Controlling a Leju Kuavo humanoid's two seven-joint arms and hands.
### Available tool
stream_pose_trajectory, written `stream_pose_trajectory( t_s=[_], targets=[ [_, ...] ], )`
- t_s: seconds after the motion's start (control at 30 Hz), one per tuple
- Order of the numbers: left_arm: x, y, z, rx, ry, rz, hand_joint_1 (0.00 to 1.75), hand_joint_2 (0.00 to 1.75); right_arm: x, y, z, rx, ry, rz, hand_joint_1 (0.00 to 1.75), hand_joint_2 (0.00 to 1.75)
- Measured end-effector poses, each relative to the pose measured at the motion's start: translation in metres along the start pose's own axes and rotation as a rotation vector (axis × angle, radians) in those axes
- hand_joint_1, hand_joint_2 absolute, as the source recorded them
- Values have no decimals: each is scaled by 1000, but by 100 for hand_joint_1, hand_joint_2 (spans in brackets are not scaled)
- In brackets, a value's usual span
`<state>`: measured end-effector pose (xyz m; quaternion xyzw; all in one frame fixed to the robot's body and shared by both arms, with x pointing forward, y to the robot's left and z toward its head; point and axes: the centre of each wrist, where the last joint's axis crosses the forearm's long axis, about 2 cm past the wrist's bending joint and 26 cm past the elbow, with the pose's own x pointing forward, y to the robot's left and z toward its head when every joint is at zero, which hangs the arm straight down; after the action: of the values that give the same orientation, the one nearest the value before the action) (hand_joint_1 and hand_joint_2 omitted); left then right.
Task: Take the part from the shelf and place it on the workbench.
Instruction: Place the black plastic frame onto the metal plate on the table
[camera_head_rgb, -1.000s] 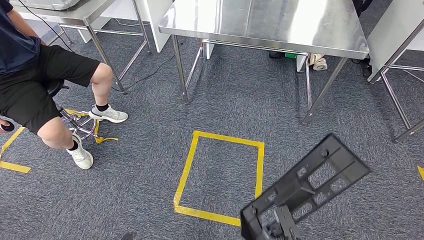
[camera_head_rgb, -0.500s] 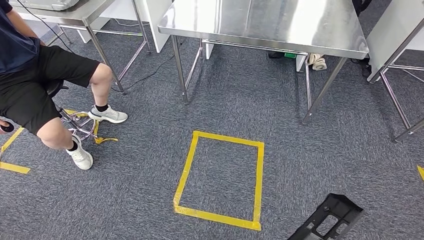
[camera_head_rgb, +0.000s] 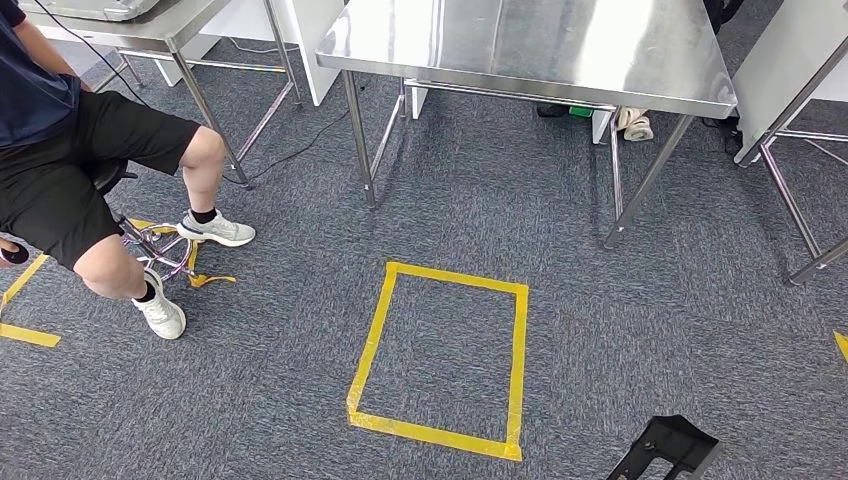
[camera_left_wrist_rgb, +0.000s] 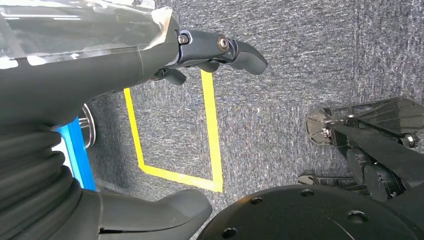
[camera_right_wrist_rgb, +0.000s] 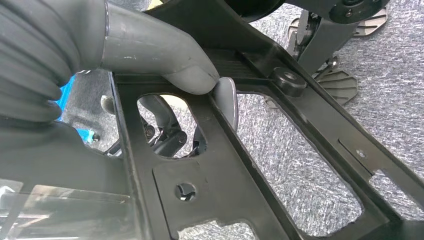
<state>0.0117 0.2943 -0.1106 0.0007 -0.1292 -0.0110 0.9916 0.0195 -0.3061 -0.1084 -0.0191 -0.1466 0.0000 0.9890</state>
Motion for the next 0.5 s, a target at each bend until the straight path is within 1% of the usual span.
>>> stream_pose_trajectory(
  t_s=[0.5],
  targets=[
    [0,0,0,0,1,0,0,175,-2,0,0,-1,8,-6,175,175]
  ],
)
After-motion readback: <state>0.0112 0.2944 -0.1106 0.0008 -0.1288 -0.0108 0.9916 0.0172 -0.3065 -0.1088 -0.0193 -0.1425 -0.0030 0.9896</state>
